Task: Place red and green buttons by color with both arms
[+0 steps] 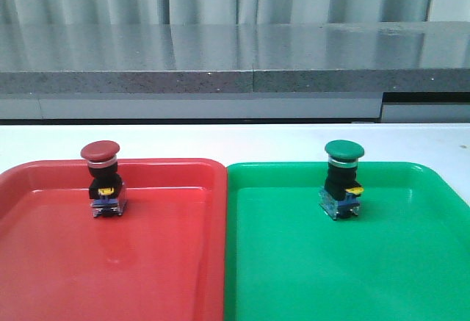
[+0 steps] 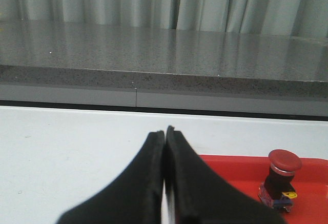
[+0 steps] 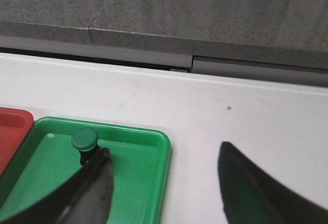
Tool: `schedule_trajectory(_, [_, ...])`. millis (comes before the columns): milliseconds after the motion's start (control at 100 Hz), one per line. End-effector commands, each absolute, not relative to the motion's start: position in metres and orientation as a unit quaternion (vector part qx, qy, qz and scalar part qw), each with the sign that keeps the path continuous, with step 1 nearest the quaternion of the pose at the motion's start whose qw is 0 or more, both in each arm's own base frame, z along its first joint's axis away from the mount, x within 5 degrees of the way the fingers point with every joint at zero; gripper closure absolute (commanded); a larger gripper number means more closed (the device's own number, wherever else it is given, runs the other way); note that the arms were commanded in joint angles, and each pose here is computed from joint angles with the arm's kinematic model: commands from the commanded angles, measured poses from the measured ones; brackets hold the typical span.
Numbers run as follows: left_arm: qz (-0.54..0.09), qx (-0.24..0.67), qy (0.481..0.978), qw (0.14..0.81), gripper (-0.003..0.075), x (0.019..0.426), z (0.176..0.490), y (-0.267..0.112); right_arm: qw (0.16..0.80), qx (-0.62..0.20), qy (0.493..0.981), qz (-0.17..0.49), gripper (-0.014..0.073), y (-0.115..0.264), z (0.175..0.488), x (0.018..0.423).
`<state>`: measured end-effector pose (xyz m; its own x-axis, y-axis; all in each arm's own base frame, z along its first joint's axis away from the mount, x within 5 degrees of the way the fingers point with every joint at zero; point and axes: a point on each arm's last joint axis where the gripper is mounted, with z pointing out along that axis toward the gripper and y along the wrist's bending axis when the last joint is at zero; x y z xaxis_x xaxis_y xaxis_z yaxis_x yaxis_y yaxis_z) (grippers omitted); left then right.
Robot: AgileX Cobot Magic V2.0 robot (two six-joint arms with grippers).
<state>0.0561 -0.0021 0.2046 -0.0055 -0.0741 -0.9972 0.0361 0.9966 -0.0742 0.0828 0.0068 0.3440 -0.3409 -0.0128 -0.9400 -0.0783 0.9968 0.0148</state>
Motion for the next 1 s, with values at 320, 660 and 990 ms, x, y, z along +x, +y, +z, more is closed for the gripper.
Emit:
schedule_trajectory(320, [-0.044,-0.018,0.684,0.728,0.0740,0.0555,0.1991,-0.0019,0.619,-0.032,0.785,0.017,0.0705,0.0040,0.3563,0.0735])
schedule_trajectory(660, [-0.044,-0.018,0.684,0.728,0.0739,0.0555,0.1991,-0.0019,0.618,-0.032,0.785,0.017,0.0706,0.0040,0.3562,0.0735])
schedule_trajectory(990, [-0.044,-0.018,0.684,0.728,0.0739,0.0555,0.1991,-0.0019,0.618,-0.032,0.785,0.017,0.0706,0.0040,0.3562,0.0735])
